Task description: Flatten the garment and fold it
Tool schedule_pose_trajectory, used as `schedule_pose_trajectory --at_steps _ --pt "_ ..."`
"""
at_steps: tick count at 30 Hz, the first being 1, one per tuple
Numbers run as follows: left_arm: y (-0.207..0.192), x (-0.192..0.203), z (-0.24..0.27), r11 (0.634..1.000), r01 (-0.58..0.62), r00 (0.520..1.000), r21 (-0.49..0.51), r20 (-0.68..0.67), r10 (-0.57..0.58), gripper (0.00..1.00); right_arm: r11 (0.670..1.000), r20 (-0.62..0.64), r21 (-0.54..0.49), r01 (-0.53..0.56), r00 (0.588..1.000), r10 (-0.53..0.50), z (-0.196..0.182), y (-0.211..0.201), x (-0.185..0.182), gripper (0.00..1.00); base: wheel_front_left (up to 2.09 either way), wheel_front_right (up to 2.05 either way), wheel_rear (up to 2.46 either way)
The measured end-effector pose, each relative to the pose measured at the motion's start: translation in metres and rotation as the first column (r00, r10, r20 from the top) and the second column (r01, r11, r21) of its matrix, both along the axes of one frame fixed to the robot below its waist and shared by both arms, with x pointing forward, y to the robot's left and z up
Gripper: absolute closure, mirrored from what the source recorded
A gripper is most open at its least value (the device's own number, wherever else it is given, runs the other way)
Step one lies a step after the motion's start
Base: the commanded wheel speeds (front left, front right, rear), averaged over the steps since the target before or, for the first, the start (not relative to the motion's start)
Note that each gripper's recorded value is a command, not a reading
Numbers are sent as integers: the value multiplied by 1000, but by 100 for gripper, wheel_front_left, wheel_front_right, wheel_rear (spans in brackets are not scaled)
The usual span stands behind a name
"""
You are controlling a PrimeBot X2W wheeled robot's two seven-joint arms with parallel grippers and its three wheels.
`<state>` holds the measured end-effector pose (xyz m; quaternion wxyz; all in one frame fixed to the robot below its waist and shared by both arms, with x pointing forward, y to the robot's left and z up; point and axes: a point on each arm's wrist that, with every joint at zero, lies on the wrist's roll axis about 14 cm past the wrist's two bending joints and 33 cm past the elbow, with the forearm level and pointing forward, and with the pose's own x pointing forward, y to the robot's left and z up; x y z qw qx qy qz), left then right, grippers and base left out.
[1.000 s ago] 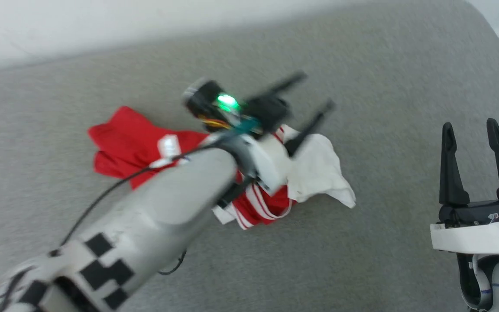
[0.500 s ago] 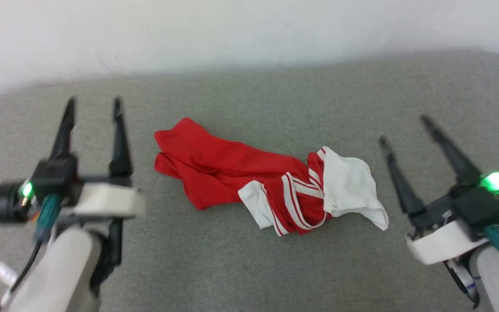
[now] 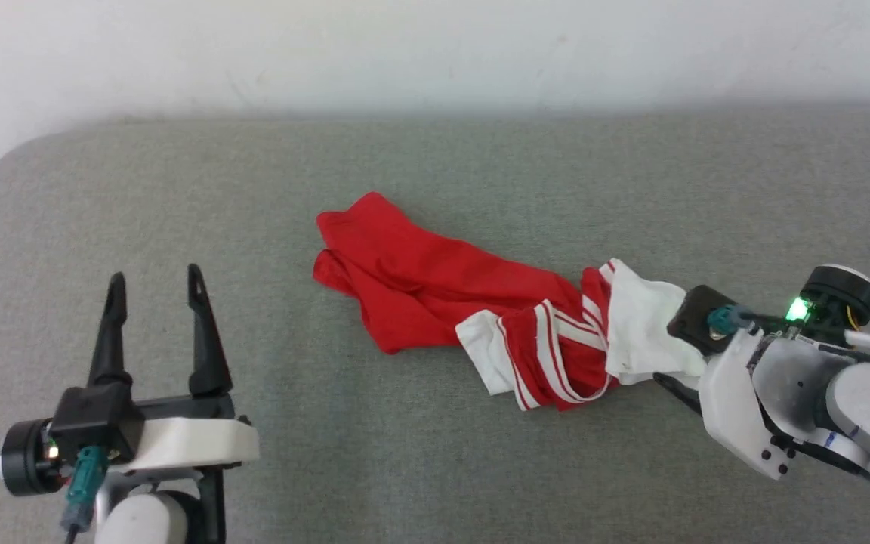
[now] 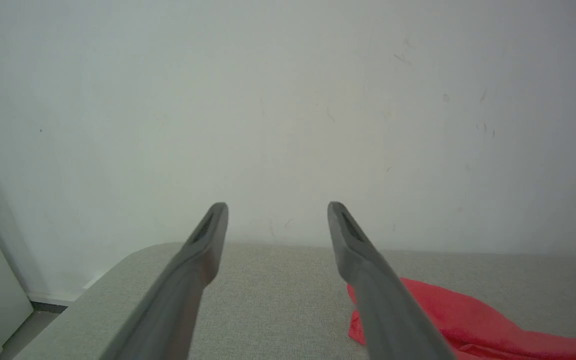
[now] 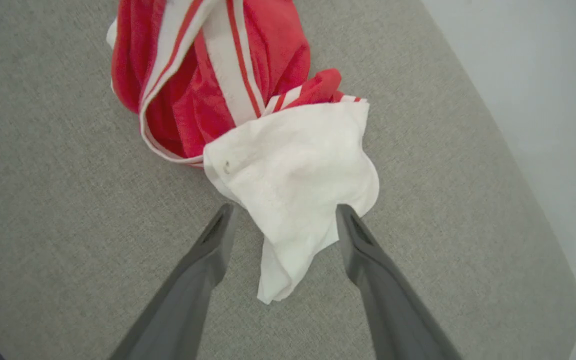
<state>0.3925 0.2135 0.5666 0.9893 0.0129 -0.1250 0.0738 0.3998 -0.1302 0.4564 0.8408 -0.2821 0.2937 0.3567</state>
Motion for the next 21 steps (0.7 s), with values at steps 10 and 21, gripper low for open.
schedule_pose_trajectory --at_steps 10,21 --pt "7 3 -16 1000 -24 999 -15 -34 23 0 984 -239 -163 -68 971 28 -59 2 3 0 0 0 0" --pt "19 2 -27 999 -49 997 -16 -64 48 0 995 -221 -41 -93 972 82 -58 25 1 100 0 0 0"
